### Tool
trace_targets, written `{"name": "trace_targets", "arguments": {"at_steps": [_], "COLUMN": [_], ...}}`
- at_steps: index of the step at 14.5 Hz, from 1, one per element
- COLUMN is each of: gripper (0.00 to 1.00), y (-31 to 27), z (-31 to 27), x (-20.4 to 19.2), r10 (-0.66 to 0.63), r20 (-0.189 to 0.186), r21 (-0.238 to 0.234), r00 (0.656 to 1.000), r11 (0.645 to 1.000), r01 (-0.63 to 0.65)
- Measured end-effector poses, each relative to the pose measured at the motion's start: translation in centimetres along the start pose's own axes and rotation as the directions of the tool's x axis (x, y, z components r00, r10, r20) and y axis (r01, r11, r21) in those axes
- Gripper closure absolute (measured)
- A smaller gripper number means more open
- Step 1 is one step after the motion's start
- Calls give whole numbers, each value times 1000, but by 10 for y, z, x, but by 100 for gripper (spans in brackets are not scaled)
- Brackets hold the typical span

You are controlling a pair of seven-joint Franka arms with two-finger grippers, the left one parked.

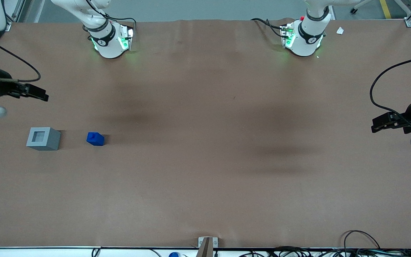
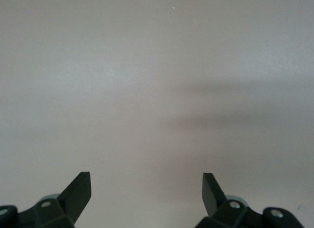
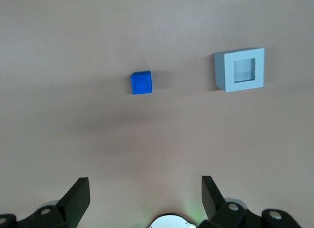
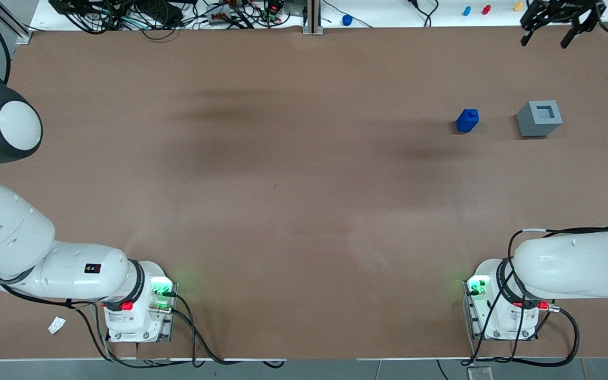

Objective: Insert blue part into gray base with right arm
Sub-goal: 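Move the open right gripper toward the small blue block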

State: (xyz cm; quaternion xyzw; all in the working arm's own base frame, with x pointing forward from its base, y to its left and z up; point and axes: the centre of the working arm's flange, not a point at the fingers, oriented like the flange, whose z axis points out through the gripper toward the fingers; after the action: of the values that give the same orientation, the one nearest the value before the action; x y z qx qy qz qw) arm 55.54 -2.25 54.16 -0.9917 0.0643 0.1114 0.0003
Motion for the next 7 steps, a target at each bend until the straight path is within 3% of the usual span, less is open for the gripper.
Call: {"name": "trace_targets", "arguments": {"at_steps": [4,7], "gripper": [0,0], "y": [1,0], "z": [54,88], "x": [36,60], "r10": [5,6], "r20": [80,91], "r21": [-5,-1], "r00": [997,996], "r11": [1000,1000], "r01": [-5,-6]}}
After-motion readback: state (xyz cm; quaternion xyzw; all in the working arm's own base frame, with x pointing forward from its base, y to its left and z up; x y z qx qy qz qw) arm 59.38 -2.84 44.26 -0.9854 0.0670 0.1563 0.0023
